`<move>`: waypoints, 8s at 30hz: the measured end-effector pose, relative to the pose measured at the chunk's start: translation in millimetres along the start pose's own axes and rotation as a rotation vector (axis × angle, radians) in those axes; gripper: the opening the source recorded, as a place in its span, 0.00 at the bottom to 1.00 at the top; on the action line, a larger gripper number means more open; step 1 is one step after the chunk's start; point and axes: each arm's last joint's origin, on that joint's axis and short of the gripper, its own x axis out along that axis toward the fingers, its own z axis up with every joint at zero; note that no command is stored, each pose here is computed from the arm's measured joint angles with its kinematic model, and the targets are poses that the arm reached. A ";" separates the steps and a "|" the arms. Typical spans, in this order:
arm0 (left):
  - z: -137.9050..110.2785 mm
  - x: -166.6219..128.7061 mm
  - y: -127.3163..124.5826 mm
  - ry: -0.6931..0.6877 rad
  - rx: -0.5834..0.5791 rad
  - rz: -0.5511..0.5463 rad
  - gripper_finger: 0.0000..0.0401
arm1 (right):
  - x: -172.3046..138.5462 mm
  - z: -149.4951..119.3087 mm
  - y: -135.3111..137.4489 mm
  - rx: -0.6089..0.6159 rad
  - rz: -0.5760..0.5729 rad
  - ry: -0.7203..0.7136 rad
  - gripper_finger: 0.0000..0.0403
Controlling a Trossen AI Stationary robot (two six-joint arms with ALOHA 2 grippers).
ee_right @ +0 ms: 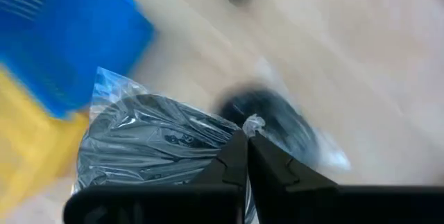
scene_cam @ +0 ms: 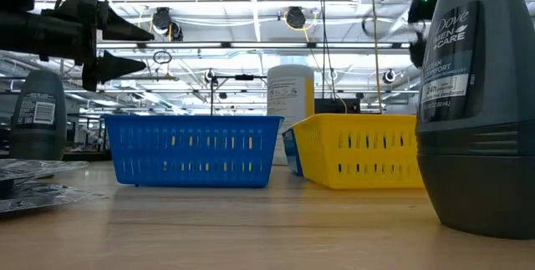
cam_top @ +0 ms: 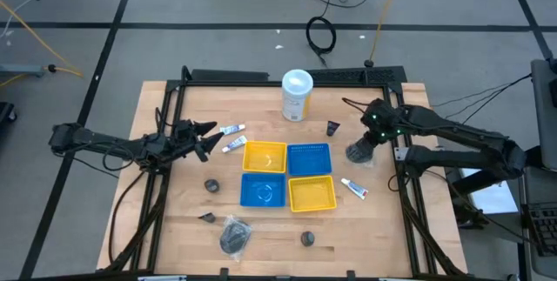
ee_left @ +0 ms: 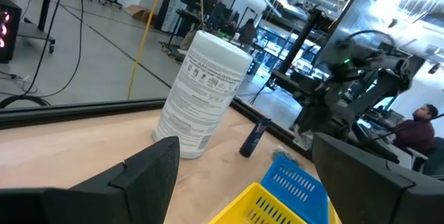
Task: Pick & Place Travel size toiletries
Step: Put the black hairbrush into the bottom blue bin
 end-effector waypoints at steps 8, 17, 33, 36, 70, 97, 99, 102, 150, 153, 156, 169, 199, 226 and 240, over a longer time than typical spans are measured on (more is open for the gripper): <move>0.4 0.0 -0.3 -0.001 -0.020 -0.006 0.81 | -19.6 19.0 57.1 -0.177 0.205 -0.299 0.00; 0.2 0.0 -0.3 -0.001 -0.025 -0.007 0.81 | 12.8 21.5 117.4 -0.308 0.314 -0.402 0.00; -2.0 0.7 0.5 0.013 -0.023 0.011 0.81 | 53.3 26.0 203.5 -0.535 0.122 -0.547 0.00; -4.6 2.0 0.8 0.030 -0.008 0.019 0.81 | 63.3 26.3 221.3 -0.584 0.117 -0.558 0.00; -3.0 6.1 -9.6 0.047 0.016 -0.186 0.81 | 124.9 22.4 254.3 -0.615 0.142 -0.714 0.00; -3.2 6.1 -9.5 0.048 0.022 -0.186 0.81 | 153.9 17.6 260.0 -0.672 0.282 -0.691 0.28; -3.2 6.1 -9.5 0.048 0.022 -0.186 0.81 | 153.5 17.8 261.0 -0.680 0.297 -0.701 0.30; -3.3 6.1 -9.5 0.049 0.023 -0.186 0.81 | 145.3 20.6 262.8 -0.706 0.298 -0.733 0.32; -54.6 2.5 -218.9 1.241 -0.043 0.142 0.81 | 114.1 -17.2 279.8 -0.865 0.340 -0.671 0.35; -70.5 3.1 -221.3 1.312 -0.080 0.164 0.81 | 109.1 -24.6 281.4 -0.908 0.343 -0.658 0.35; -79.5 7.9 -219.0 1.372 -0.094 0.191 0.81 | 106.1 -27.0 283.4 -0.913 0.353 -0.662 0.35; -81.5 24.5 -211.1 1.396 -0.075 0.199 0.81 | 106.3 -31.1 284.6 -0.937 0.350 -0.659 0.35; -92.6 44.5 -195.4 1.469 0.008 0.217 0.81 | 106.4 -31.1 284.5 -0.948 0.345 -0.661 0.35; -126.5 51.6 -186.5 1.589 0.047 0.228 0.48 | 107.8 -32.1 283.1 -0.962 0.331 -0.645 0.35; -126.3 51.4 -186.8 1.610 0.048 0.210 0.01 | 107.8 -32.1 283.1 -0.962 0.331 -0.645 0.35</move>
